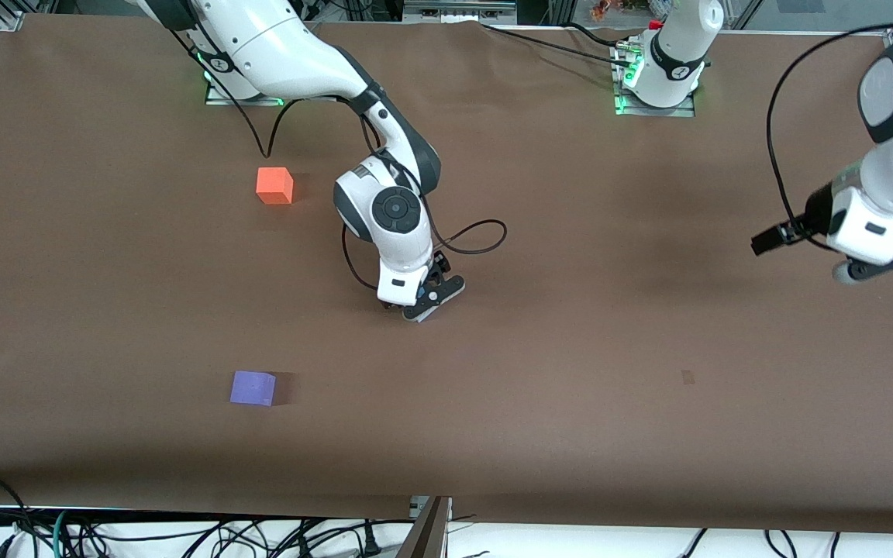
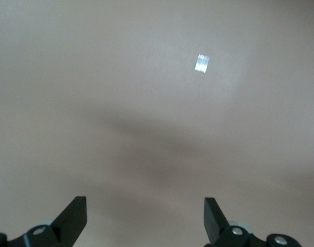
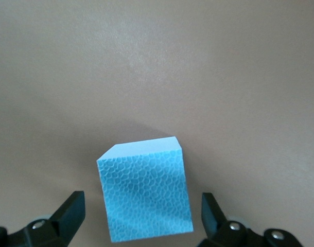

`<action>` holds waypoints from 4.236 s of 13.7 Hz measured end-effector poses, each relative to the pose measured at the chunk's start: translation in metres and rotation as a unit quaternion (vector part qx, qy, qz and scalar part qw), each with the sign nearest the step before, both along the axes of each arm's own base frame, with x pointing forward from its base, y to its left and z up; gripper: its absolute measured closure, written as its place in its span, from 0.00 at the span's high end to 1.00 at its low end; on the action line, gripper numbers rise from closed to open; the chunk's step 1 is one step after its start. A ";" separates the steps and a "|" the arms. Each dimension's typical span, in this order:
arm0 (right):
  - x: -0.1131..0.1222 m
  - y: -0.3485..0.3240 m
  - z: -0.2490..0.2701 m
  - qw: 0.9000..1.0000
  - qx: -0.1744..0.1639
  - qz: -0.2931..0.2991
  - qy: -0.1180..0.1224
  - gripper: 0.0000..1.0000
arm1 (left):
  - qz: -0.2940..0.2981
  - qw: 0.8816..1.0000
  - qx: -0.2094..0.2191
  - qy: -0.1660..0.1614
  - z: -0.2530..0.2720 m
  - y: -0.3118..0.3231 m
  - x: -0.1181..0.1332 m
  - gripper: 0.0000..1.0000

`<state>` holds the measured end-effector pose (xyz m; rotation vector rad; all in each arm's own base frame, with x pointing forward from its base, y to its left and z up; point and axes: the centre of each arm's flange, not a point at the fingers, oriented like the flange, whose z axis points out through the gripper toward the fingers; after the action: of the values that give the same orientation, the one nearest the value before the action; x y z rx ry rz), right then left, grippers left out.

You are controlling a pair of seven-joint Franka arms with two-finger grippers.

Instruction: Place blue block between orange and purple blocks

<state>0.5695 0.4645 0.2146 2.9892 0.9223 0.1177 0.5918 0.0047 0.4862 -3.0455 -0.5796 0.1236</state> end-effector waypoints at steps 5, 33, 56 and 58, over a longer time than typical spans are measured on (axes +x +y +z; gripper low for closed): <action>0.001 0.002 -0.003 1.000 0.005 0.001 -0.006 0.83 | 0.001 1.000 -0.005 -0.002 0.007 0.000 0.012 1.00; 0.002 -0.326 0.019 0.944 -0.007 -0.329 0.009 0.54 | -0.033 0.999 -0.002 -0.017 0.132 -0.053 -0.038 1.00; 0.051 -0.367 0.333 0.965 -0.049 -0.247 0.075 1.00 | -0.035 0.999 -0.003 -0.010 0.125 -0.054 -0.035 1.00; 0.045 -0.376 0.354 0.966 -0.049 -0.248 0.060 1.00 | -0.035 0.999 -0.003 -0.010 0.125 -0.054 -0.035 1.00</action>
<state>0.6144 0.0886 0.5685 3.0473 0.1523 -0.1115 0.5566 -0.0494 0.6111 -3.0719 -0.4745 0.0924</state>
